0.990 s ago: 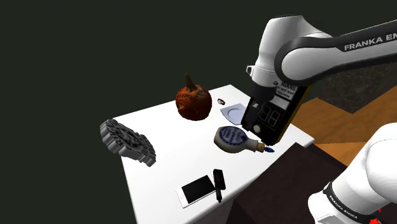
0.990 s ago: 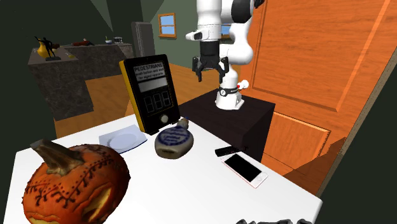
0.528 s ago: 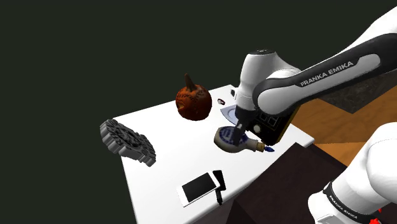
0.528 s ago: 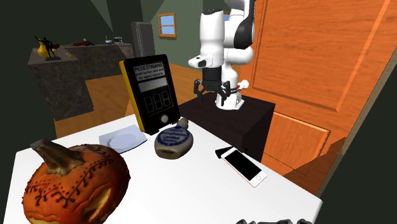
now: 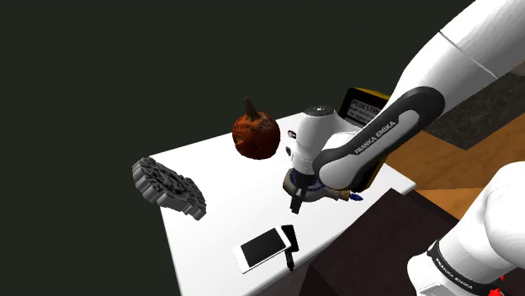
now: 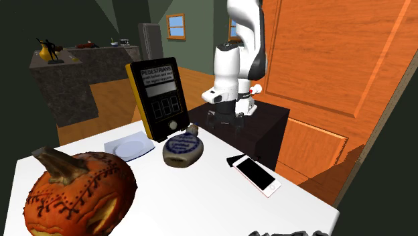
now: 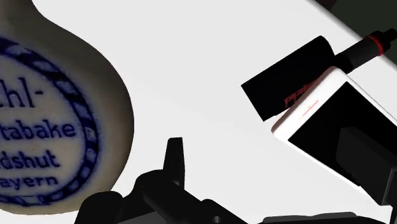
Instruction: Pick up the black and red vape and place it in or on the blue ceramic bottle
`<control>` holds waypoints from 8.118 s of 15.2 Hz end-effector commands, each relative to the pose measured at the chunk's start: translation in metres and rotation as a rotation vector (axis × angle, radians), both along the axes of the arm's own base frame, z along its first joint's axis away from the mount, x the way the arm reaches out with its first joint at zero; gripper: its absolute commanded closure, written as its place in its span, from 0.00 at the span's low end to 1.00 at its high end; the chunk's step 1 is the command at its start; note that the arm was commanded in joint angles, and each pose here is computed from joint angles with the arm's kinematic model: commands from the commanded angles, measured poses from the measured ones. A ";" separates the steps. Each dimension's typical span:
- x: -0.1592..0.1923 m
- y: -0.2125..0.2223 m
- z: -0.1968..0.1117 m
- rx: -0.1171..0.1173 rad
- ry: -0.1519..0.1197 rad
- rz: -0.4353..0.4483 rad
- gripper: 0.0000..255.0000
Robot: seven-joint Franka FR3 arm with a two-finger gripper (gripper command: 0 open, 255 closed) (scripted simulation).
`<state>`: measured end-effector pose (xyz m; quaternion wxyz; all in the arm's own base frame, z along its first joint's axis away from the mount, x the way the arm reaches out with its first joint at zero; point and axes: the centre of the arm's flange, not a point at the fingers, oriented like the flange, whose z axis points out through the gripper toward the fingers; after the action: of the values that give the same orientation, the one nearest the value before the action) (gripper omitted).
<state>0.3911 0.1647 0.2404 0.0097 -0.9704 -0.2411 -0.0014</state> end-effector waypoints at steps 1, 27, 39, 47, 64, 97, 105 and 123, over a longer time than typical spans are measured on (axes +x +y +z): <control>0.007 0.010 -0.023 -0.001 -0.005 0.027 0.00; 0.008 0.011 -0.064 -0.001 -0.005 0.028 1.00; -0.084 0.099 -0.081 0.025 0.033 -1.060 0.00; -0.084 0.101 -0.121 0.025 0.034 -1.060 0.00; -0.084 0.101 -0.121 0.025 0.033 -1.060 1.00; -0.062 0.053 0.032 0.025 0.033 -1.060 1.00; -0.017 -0.042 0.036 0.025 0.034 -1.060 1.00; 0.033 -0.150 -0.008 0.025 0.034 -1.060 1.00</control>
<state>0.4231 0.0139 0.2379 0.0232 -0.9588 0.2829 0.0068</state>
